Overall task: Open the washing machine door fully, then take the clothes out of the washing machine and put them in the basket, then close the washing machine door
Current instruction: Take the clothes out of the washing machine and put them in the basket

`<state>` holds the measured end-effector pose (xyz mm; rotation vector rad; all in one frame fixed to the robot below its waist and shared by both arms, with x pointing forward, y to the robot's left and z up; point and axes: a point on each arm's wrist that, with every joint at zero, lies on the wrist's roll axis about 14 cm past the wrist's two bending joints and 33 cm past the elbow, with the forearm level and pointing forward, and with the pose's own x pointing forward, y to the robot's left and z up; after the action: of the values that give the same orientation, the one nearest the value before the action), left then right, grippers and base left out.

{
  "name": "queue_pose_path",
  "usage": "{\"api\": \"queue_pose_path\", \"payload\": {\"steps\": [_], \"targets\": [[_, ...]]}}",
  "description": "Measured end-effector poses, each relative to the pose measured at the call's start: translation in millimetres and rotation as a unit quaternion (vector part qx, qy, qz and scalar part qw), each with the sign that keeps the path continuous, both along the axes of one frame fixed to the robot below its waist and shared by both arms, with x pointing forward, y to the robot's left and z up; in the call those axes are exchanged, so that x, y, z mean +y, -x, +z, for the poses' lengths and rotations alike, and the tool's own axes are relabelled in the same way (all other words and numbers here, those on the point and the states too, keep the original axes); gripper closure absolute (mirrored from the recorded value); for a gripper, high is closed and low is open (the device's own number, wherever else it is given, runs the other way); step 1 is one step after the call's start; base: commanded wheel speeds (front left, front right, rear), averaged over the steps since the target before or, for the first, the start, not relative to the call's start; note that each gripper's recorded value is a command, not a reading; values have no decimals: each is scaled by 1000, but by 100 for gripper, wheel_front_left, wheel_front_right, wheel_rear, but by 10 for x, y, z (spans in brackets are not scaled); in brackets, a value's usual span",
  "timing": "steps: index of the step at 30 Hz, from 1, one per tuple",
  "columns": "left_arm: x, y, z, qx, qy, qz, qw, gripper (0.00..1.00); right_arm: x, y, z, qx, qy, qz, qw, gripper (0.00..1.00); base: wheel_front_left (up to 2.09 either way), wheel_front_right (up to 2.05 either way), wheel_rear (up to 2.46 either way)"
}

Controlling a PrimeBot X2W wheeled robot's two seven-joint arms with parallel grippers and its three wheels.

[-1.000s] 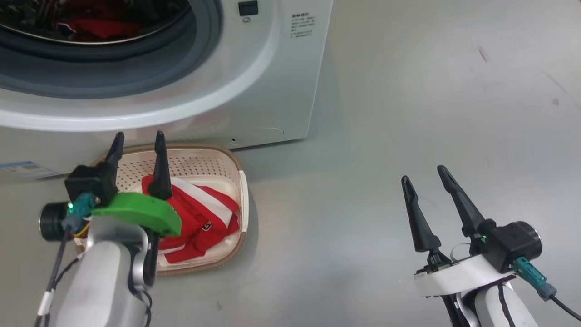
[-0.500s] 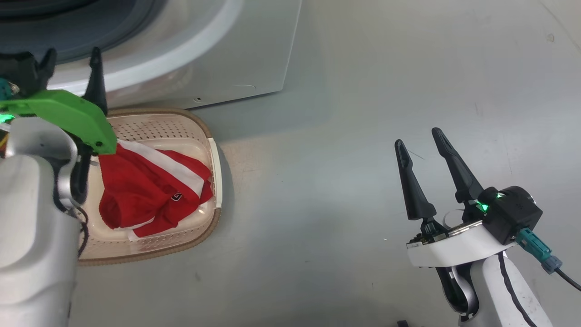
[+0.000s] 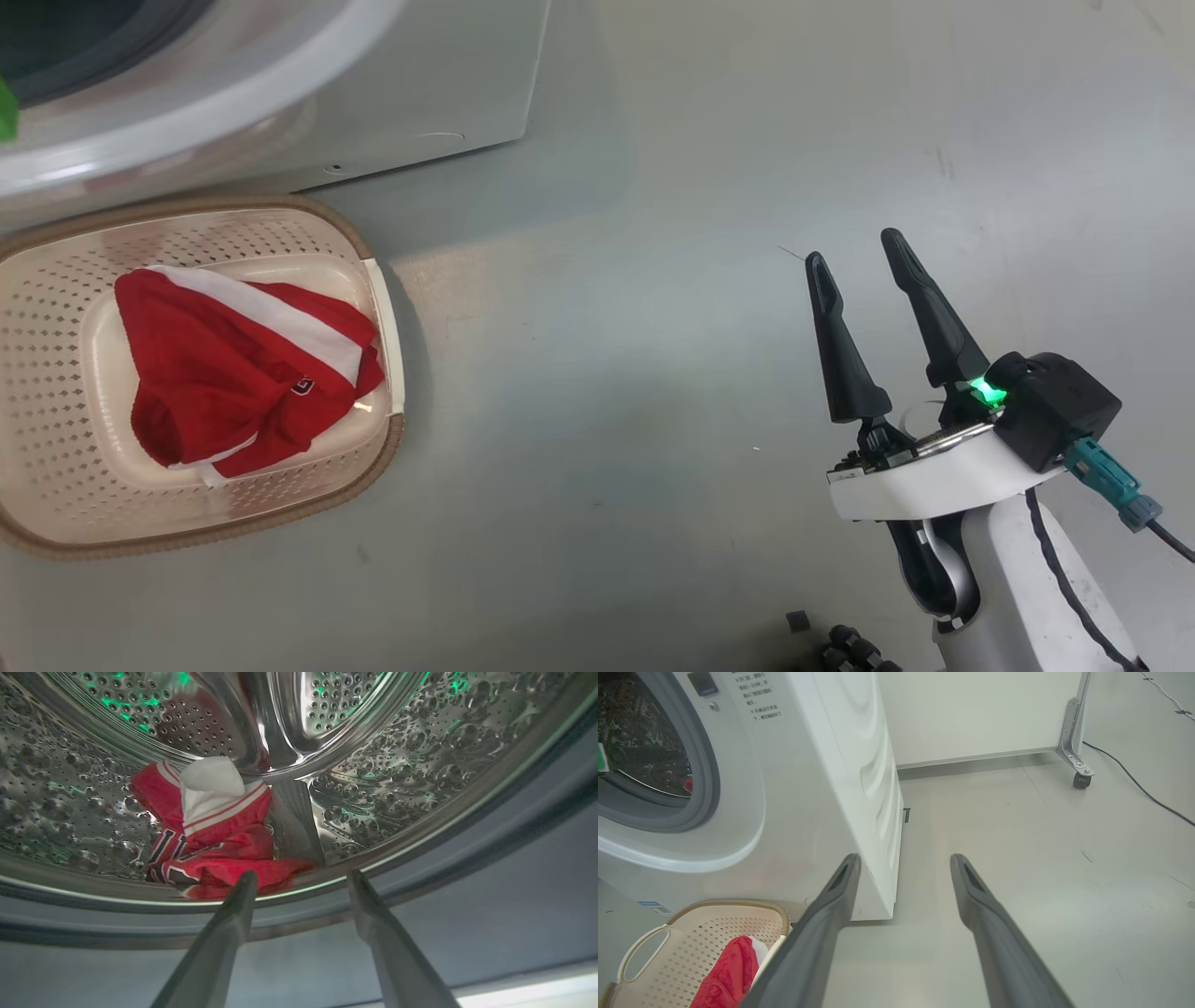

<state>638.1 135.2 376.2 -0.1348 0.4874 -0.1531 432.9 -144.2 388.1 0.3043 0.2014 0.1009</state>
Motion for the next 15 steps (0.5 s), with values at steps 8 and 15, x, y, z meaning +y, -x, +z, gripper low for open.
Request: {"api": "queue_pose_path", "payload": {"steps": [8,15], "targets": [[99,-375,120,-22,-44,-2,999,0,-62,-7,-102,15,-7,-11,1000,0,0,0,0],[70,-514,-127,14,-45,0,999,0,-131,-57,-176,22,-8,-20,1000,0,0,0,0]]}}
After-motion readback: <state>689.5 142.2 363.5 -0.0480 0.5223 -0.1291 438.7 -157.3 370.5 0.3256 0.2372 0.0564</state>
